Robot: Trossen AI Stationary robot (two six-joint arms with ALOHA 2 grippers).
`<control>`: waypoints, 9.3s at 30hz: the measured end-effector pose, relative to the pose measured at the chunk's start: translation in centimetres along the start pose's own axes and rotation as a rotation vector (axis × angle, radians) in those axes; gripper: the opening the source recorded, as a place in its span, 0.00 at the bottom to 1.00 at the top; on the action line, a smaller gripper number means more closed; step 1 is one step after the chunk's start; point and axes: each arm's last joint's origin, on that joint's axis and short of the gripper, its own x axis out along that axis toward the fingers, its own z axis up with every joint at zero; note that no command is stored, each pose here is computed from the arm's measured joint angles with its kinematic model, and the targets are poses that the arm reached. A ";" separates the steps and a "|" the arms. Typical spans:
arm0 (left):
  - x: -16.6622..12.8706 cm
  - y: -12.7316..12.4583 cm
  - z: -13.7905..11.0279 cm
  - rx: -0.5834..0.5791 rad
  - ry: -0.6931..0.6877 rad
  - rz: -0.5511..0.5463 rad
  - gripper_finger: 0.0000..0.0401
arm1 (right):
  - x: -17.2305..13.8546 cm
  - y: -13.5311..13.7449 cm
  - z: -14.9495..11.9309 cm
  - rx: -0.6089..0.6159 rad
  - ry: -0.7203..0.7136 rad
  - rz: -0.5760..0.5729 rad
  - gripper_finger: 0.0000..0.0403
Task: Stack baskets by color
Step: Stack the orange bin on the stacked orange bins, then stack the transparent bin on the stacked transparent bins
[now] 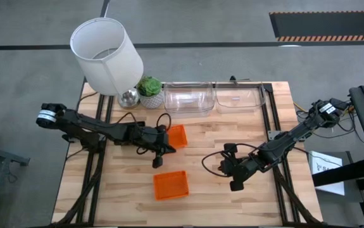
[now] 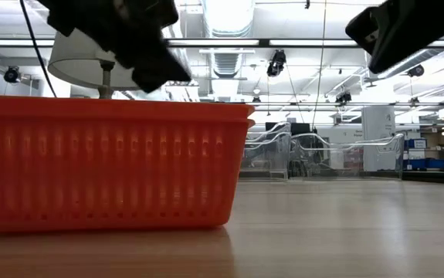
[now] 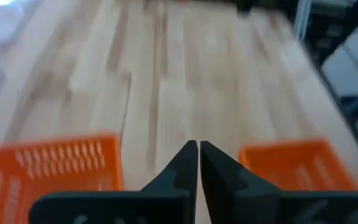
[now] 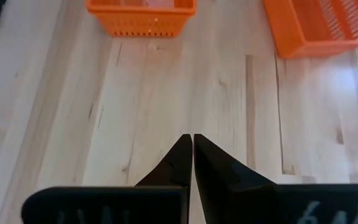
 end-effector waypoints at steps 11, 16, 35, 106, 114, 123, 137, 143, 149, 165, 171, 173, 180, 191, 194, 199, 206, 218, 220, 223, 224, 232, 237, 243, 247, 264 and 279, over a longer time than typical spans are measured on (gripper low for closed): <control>1.5 1.1 -2.6 0.117 0.175 0.198 0.33 | 0.3 -0.1 -0.5 0.019 0.007 -0.031 0.02; 3.0 1.3 -3.5 0.148 0.205 0.207 0.42 | 0.4 -0.1 -0.6 0.019 0.009 -0.032 0.02; 4.9 1.2 -4.6 0.187 0.227 0.297 0.00 | 0.7 -0.2 -1.1 -0.001 0.013 -0.046 0.02; 4.8 -23.0 -1.8 0.097 0.292 0.404 0.00 | -0.2 -3.2 -6.6 -0.240 -0.323 -0.101 0.02; 5.0 -23.0 -2.2 0.093 0.287 0.402 0.00 | -0.2 -3.2 -6.6 -0.239 -0.323 -0.101 0.02; 5.2 -23.0 -2.3 0.084 0.278 0.393 0.00 | -0.2 -3.2 -6.6 -0.230 -0.323 -0.099 0.02; 5.1 -22.5 -2.7 0.078 0.296 0.384 0.28 | -0.2 -3.2 -6.6 -0.158 -0.326 -0.087 0.02; 3.9 -22.5 -1.4 0.034 0.316 0.314 0.36 | -0.2 -3.2 -6.5 -0.135 -0.343 -0.083 0.02; 1.8 -22.0 0.8 0.180 0.203 0.291 0.36 | -0.2 -3.1 -6.2 -0.119 -0.412 -0.074 0.02; 2.8 -11.6 -0.8 0.539 -0.342 -0.009 0.13 | 0.2 -4.0 -5.3 -0.129 -0.520 -0.122 0.02; 0.1 -6.6 -1.2 0.476 -0.407 0.074 0.08 | 0.8 -6.1 -5.0 -0.077 -0.491 -0.180 0.02; -1.0 -5.1 -1.6 0.478 -0.406 0.094 0.07 | 1.0 -7.2 -4.8 -0.055 -0.486 -0.172 0.02; -5.5 -1.8 -2.6 0.472 -0.494 0.131 0.05 | 0.5 -12.6 -3.5 0.010 -0.466 -0.180 0.02; -10.4 -0.5 -4.3 0.409 -0.662 0.204 0.05 | -3.2 -18.8 -1.0 0.100 -0.368 -0.378 0.02; -10.9 -0.2 -4.6 0.395 -0.680 0.243 0.05 | -4.7 -20.2 -0.9 0.201 -0.287 -0.396 0.03; -11.1 0.1 -5.4 0.388 -0.677 0.265 0.05 | -6.9 -22.2 -2.7 0.312 -0.044 -0.362 0.11; -11.0 0.1 -5.6 0.387 -0.673 0.269 0.05 | -7.3 -24.6 -6.2 0.328 0.128 -0.281 0.36; -11.6 0.2 -5.1 0.348 -0.741 0.308 0.05 | -3.4 -26.1 -8.8 0.231 0.315 -0.228 0.44; -11.6 0.2 -5.1 0.350 -0.739 0.309 0.05 | -2.9 -26.5 -9.0 0.243 0.351 -0.261 0.42; -11.4 0.2 -5.2 0.391 -0.723 0.324 0.05 | -1.9 -27.0 -9.3 0.258 0.403 -0.291 0.40; -11.4 0.2 -5.2 0.401 -0.720 0.328 0.05 | -1.6 -27.2 -9.4 0.259 0.417 -0.299 0.39; -11.4 0.2 -5.1 0.451 -0.718 0.348 0.05 | 0.4 -28.0 -9.8 0.254 0.479 -0.298 0.29; -11.4 0.2 -5.1 0.451 -0.716 0.347 0.05 | 1.6 -28.3 -10.4 0.238 0.528 -0.260 0.16; -11.0 0.1 -5.2 0.453 -0.699 0.343 0.05 | 2.5 -28.4 -10.8 0.226 0.562 -0.232 0.03; -10.7 0.1 -5.3 0.457 -0.685 0.341 0.05 | 2.3 -28.4 -10.7 0.230 0.555 -0.240 0.02; -10.3 0.1 -5.4 0.462 -0.666 0.339 0.05 | -0.9 -27.2 -9.8 0.242 0.517 -0.314 0.02; -10.9 0.1 -5.1 0.460 -0.698 0.345 0.05 | -4.7 -27.7 -5.9 0.287 0.601 -0.404 0.02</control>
